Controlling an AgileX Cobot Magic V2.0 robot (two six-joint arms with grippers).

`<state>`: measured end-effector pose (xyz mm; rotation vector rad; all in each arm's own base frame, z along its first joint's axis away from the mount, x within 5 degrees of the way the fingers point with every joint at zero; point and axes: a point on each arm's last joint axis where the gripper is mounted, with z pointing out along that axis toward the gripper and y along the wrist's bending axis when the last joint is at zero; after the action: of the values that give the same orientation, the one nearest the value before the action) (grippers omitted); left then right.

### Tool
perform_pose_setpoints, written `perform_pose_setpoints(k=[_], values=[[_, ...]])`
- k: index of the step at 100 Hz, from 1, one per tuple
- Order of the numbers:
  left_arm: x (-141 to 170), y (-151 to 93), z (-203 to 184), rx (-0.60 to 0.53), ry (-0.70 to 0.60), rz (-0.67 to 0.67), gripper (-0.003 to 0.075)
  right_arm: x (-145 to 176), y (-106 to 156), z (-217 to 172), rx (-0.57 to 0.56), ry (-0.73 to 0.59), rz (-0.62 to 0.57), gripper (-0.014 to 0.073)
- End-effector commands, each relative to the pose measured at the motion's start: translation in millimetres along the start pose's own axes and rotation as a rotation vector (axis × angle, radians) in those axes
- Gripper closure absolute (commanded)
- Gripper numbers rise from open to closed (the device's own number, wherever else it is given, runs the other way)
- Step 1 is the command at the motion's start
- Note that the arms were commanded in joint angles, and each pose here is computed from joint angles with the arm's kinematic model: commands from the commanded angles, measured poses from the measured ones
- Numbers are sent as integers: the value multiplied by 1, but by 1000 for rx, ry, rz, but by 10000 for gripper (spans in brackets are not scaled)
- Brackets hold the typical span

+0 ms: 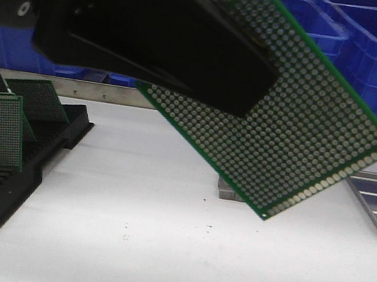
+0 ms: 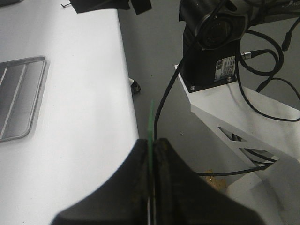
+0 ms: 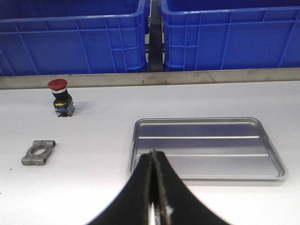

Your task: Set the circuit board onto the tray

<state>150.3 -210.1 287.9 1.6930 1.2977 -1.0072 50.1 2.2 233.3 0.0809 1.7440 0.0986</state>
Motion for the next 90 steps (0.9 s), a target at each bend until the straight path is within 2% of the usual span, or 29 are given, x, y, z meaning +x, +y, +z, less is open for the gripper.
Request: perform_pose_setpoints(k=[1, 25, 35, 44, 58, 64, 69, 78, 90], values=[[-19, -2, -5, -9, -90, -5, 737, -27, 3, -3, -3, -9, 2, 657], [-19, -2, -5, -9, -90, -5, 737, -56, 9, 8, -13, 234, -11, 655], [-19, -2, -5, -9, -90, -5, 737, -62, 15, 18, -73, 339, -42, 628], [-19, -2, -5, -9, -90, -5, 737, -65, 24, 29, -174, 395, -49, 533], [-19, -2, -5, -9, -90, -5, 737, -69, 42, 40, -373, 390, -37, 268], [-19, -2, -5, -9, -90, -5, 737, -70, 50, 41, -463, 363, -114, 184], [-19, -2, -5, -9, -90, -5, 737, -70, 55, 41, -535, 334, -196, 157], [-19, -2, -5, -9, -90, -5, 737, -70, 65, 39, -660, 271, -369, 164], [-19, -2, -5, -9, -90, -5, 737, -68, 78, 36, -824, 215, -495, 165]])
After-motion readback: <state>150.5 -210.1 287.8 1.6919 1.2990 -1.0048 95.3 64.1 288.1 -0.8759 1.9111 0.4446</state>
